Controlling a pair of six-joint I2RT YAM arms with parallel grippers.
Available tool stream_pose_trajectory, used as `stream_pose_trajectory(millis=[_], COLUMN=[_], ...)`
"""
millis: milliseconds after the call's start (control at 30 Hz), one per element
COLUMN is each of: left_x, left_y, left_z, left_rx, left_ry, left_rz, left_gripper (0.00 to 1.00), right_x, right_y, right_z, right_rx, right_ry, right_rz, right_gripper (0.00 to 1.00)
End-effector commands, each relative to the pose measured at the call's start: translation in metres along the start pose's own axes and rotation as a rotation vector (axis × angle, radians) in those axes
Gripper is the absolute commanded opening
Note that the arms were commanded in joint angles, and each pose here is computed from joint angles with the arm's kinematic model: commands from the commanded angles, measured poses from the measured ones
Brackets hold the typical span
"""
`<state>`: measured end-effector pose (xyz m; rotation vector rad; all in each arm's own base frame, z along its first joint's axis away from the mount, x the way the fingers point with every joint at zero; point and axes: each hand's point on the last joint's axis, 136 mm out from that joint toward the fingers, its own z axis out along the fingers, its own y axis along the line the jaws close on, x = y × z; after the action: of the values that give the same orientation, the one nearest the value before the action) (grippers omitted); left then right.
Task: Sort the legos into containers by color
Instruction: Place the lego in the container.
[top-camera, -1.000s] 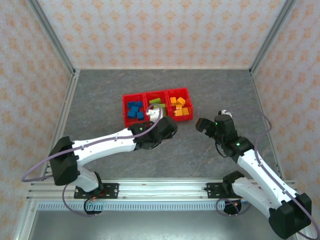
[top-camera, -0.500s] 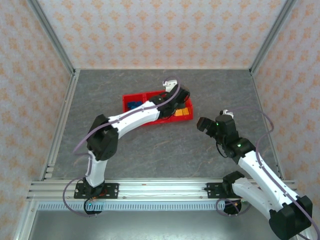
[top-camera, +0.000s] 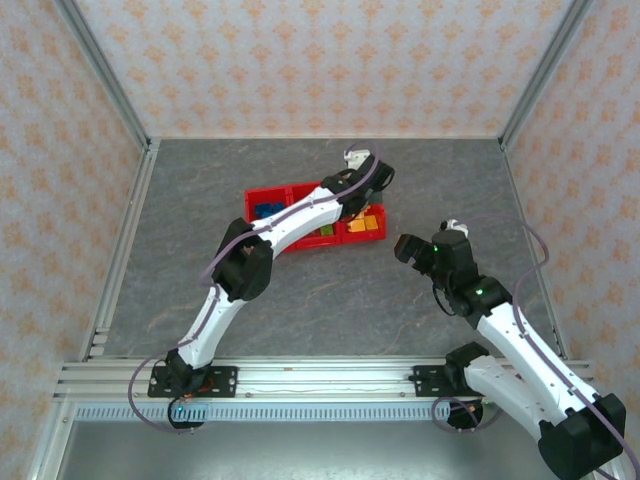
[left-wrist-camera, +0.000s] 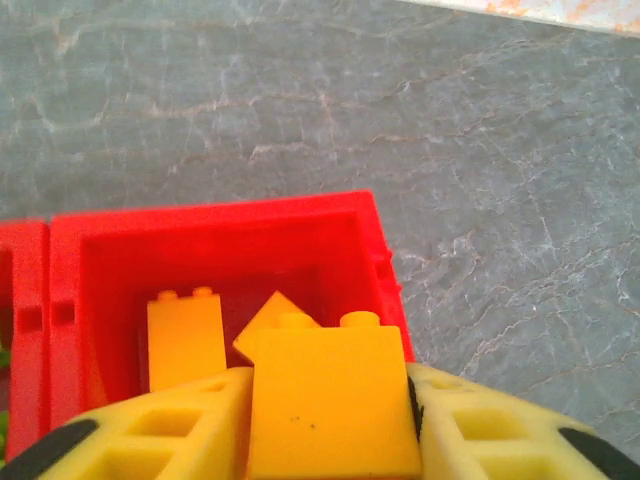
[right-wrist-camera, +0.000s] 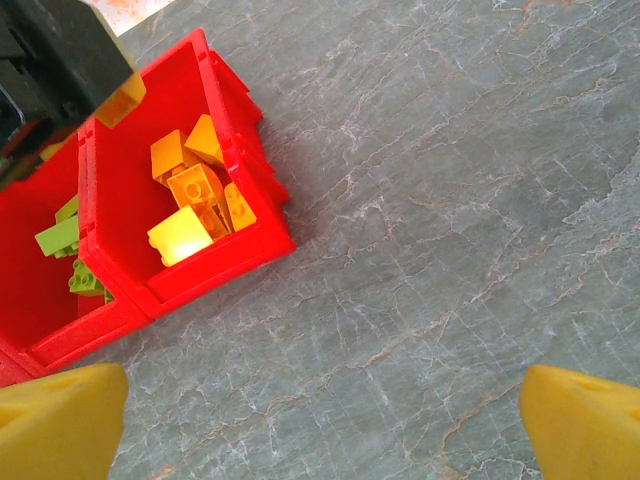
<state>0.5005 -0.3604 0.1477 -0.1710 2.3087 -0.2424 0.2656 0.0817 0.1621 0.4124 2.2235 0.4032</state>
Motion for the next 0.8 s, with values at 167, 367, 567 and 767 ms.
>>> stream_pose_trajectory(millis=[167,367,567,767], left_x=[-0.002,-0.021,-0.039,-0.056], left_y=[0.018,0.016,0.014,0.021], left_z=[-0.001,-0.024,-0.059,-0.098], left_rx=[-0.067,-0.021,0.075,0.141], left_ry=[0.021,0.004,-0.023,-0.091], left_rz=[0.022,0.006,-0.027,-0.053], left_gripper=[0.81,0.93,0.99,0.99], right_x=[0.000,0.000,0.001,-0.003], right_y=[-0.007,-0.007,-0.008,-0.009], right_z=[0.001,0.002,0.004,0.008], right_rx=[0.031,0.030,0.034,0.056], right_ry=[-0.011,-0.011,-0.013,-0.021], right_rz=[-0.017,-0.019,-0.027,-0.055], right_gripper=[1.00,1.00,1.00,1.00])
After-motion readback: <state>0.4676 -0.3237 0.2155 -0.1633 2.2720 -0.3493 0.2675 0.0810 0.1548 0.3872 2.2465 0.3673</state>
